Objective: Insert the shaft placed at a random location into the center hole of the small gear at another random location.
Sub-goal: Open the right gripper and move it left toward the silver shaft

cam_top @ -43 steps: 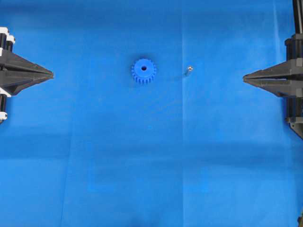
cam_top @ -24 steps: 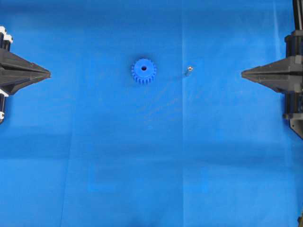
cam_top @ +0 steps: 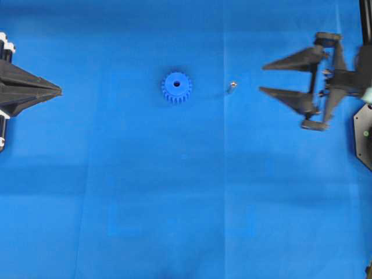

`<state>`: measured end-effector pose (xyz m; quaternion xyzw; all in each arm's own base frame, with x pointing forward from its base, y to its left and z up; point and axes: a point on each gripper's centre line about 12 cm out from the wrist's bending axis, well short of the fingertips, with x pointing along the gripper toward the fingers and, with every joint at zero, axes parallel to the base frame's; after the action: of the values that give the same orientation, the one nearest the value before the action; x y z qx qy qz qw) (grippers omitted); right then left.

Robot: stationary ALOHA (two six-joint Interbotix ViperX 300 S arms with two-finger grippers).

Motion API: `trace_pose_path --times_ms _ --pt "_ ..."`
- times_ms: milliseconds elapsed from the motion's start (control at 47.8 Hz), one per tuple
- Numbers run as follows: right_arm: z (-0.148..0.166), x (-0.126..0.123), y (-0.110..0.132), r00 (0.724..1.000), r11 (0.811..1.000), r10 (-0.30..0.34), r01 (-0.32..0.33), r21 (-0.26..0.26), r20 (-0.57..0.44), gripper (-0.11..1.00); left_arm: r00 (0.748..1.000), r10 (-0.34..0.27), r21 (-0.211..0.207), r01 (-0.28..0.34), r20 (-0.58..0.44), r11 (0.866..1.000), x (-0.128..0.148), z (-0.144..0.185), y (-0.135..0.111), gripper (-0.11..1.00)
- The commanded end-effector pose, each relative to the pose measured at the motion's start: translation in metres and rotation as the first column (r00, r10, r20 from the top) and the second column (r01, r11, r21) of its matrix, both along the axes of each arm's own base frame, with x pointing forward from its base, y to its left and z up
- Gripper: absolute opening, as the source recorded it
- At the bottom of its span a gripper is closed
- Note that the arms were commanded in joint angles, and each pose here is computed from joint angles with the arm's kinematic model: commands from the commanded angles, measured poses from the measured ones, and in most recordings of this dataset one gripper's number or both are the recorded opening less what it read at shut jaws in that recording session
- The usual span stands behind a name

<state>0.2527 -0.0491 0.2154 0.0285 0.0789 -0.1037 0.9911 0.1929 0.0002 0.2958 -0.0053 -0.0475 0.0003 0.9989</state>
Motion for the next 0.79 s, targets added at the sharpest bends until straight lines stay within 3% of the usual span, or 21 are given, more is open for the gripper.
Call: trace_pose_path --times_ms 0,63,188,439,774 --pt "-0.012 0.010 -0.005 1.000 1.000 -0.016 0.016 0.003 -0.010 0.69 1.000 0.002 0.000 -0.002 0.014 1.000 0.000 0.004 0.000 0.01" --pt "-0.026 0.016 -0.010 0.999 0.999 -0.031 0.031 0.011 -0.036 0.83 1.000 0.000 0.000 0.000 0.018 1.000 -0.001 0.004 0.000 0.01" --pt "-0.056 0.023 -0.020 0.992 0.995 -0.086 0.090 0.044 -0.091 0.69 1.000 0.000 0.000 0.000 0.017 1.000 -0.002 0.002 0.000 0.01" --pt "-0.099 0.034 -0.030 0.977 0.986 -0.143 0.155 0.067 -0.160 0.72 1.000 0.000 0.002 0.000 0.011 1.000 -0.003 -0.001 0.000 0.01" --pt "-0.112 0.045 -0.033 0.973 0.983 -0.150 0.166 0.078 -0.176 0.72 1.000 0.011 0.002 -0.011 0.002 1.000 -0.004 -0.004 0.002 0.01"
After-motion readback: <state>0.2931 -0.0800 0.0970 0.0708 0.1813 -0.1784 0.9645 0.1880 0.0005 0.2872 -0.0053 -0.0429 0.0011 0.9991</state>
